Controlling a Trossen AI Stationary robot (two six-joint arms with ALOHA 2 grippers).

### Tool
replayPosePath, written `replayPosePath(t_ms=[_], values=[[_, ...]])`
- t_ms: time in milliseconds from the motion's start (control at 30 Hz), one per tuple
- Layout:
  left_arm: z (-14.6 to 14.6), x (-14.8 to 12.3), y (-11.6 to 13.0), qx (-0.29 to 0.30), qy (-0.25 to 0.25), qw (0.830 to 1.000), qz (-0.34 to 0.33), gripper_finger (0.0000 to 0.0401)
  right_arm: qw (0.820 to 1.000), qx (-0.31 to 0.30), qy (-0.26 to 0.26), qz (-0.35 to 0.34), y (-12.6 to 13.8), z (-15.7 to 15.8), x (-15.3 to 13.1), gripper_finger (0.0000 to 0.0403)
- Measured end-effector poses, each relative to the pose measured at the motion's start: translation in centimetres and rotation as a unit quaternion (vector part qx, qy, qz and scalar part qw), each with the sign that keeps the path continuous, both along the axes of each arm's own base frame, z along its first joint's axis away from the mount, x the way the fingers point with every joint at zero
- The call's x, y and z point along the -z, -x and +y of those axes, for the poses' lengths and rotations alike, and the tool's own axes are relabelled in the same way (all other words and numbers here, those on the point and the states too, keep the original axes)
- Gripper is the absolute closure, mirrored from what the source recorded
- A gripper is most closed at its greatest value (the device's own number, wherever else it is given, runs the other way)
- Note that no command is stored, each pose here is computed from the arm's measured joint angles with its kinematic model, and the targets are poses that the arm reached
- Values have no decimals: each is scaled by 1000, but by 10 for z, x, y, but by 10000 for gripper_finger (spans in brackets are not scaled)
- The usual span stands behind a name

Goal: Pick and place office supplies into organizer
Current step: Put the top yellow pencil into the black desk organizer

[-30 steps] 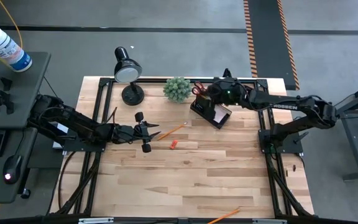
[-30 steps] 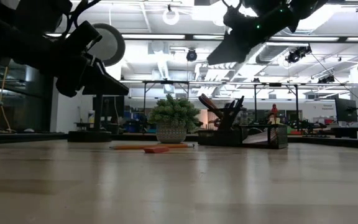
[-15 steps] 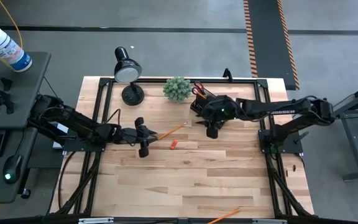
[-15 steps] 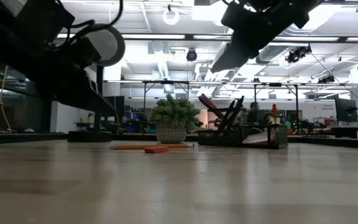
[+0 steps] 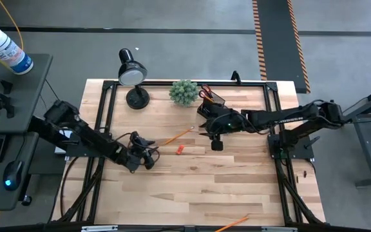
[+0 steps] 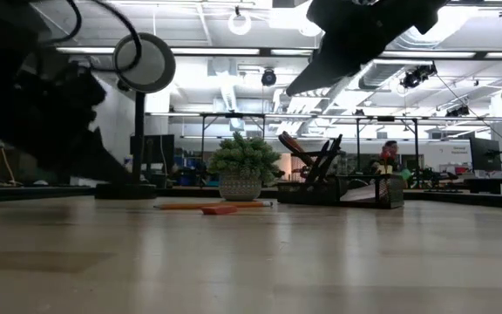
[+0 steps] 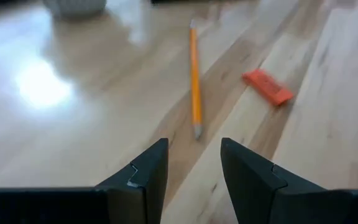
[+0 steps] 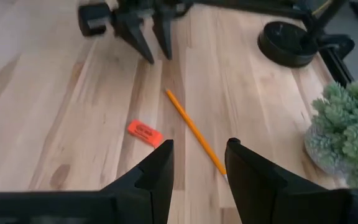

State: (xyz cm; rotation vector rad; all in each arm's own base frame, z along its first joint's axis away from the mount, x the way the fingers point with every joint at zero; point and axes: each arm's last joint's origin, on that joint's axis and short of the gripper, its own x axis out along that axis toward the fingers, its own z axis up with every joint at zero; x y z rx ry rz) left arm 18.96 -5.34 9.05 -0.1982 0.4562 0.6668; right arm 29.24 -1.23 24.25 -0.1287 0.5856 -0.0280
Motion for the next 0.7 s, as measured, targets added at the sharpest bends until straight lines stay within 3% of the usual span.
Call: replayPosePath(t_ms=[233, 500, 700], values=[[6, 16, -17, -17, 47, 999, 16, 265, 1000, -5, 1, -13, -1, 3, -2, 269], [8, 19, -48, -14, 22, 999, 43, 265, 1000, -8, -4, -13, -1, 3, -2, 269], [8, 24, -56, -30, 12, 998, 55, 265, 1000, -18, -10, -13, -1, 4, -2, 269]])
